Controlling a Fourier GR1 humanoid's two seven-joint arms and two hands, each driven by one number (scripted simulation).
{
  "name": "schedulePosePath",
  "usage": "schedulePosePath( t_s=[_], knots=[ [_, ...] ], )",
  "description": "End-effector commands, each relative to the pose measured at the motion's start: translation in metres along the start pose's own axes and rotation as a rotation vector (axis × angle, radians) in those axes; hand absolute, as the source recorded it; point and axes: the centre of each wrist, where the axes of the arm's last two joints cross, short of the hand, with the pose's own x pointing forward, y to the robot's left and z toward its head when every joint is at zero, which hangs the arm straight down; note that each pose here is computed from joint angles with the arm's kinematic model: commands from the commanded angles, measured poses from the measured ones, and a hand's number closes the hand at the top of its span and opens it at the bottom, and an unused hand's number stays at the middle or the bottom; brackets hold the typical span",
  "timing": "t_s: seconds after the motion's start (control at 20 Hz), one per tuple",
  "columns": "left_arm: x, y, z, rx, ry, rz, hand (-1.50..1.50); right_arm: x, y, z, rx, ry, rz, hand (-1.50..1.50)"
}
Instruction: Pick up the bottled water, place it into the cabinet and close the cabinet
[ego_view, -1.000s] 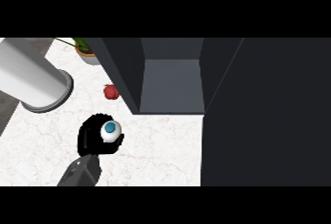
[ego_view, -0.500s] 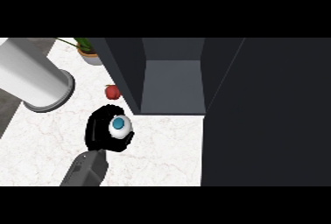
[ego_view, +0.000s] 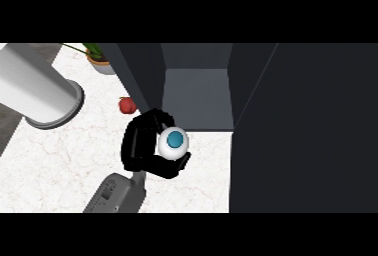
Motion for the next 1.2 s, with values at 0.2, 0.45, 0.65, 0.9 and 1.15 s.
schedulePosePath(
  t_s=[0.2, 0.45, 0.65, 0.9, 1.15],
  knots=[
    [0.049, -0.092, -0.011, 0.014, 0.016, -0.043, 1.50, 0.025, 0.004, -0.010, 0.011, -0.058, -0.004, -1.50],
    [0.060, -0.115, -0.053, 0.063, -0.018, -0.110, 1.50, 0.016, 0.003, -0.016, 0.022, -0.058, -0.003, -1.50],
    [0.058, -0.124, -0.068, 0.102, -0.029, -0.150, 1.50, 0.030, 0.000, -0.014, 0.038, -0.052, 0.012, -1.50],
    [0.055, -0.135, -0.077, 0.123, -0.009, -0.233, 1.50, 0.010, -0.009, -0.021, -0.009, -0.069, 0.008, -1.50],
    [0.042, -0.122, -0.096, 0.128, 0.010, -0.279, 1.50, 0.029, -0.005, -0.022, 0.012, -0.063, 0.006, -1.50]
  ],
)
